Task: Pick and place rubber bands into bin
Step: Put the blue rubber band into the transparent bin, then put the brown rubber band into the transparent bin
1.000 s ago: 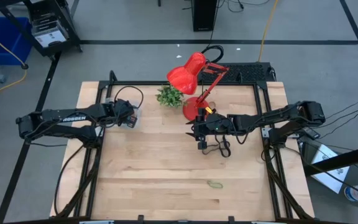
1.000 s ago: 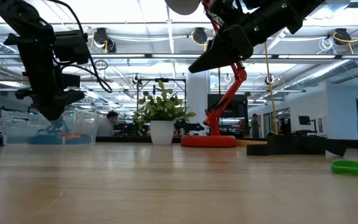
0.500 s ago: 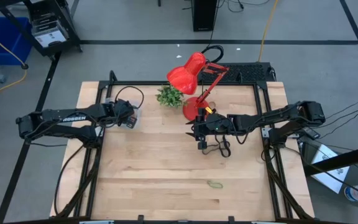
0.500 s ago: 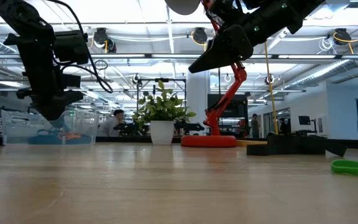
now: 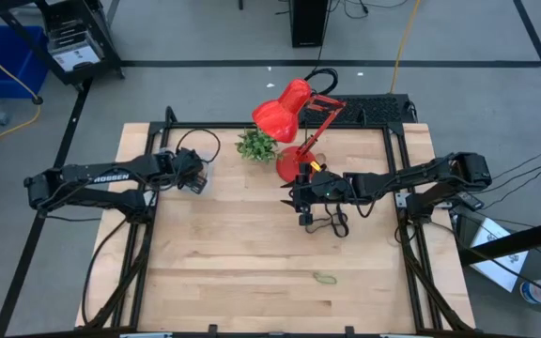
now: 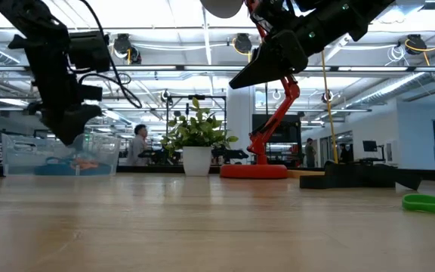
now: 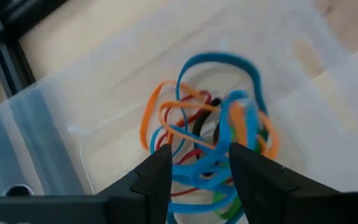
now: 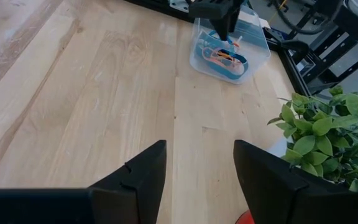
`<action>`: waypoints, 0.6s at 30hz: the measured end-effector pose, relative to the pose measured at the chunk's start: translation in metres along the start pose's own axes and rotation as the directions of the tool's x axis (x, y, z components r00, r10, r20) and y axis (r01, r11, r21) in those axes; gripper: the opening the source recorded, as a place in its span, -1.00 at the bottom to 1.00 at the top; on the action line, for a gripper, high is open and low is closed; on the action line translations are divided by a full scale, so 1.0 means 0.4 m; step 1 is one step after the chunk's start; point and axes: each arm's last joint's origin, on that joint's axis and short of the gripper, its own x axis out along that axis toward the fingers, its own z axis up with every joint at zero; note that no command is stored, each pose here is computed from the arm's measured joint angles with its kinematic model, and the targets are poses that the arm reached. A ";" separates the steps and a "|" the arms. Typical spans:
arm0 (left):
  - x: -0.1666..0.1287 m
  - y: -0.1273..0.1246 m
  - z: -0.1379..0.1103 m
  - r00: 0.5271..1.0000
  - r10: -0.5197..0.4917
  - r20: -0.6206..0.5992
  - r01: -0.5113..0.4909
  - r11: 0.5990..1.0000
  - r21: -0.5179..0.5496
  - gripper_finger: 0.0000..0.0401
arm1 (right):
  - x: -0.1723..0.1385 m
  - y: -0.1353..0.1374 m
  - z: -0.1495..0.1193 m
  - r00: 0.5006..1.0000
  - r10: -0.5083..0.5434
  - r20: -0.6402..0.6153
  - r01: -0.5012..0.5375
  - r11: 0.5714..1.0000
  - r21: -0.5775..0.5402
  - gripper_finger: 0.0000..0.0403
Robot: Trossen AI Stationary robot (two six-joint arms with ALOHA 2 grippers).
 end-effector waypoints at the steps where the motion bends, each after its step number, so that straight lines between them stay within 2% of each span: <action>1: -0.005 -0.001 0.006 1.000 -0.004 0.007 0.004 1.000 0.004 -0.16 | 0.000 0.000 0.000 1.000 0.000 0.000 0.000 1.000 0.000 -0.09; 8: -0.044 -0.001 0.041 1.000 -0.012 0.022 0.011 1.000 0.029 -0.16 | 0.000 0.001 -0.003 1.000 0.003 -0.013 -0.003 1.000 -0.002 -0.09; 12: -0.062 -0.011 0.058 0.997 -0.055 0.051 0.053 0.998 0.033 -0.16 | 0.000 0.002 -0.009 0.999 0.010 -0.039 -0.011 1.000 -0.007 -0.09; 15: -0.071 -0.033 0.074 0.985 -0.114 0.133 0.103 0.991 0.089 -0.16 | -0.003 0.007 -0.024 0.995 0.027 -0.099 -0.029 0.999 -0.017 -0.09; 18: -0.081 -0.070 0.088 0.939 -0.257 0.227 0.215 0.957 0.193 -0.16 | -0.018 0.014 -0.041 0.981 0.055 -0.188 -0.057 0.998 -0.005 -0.09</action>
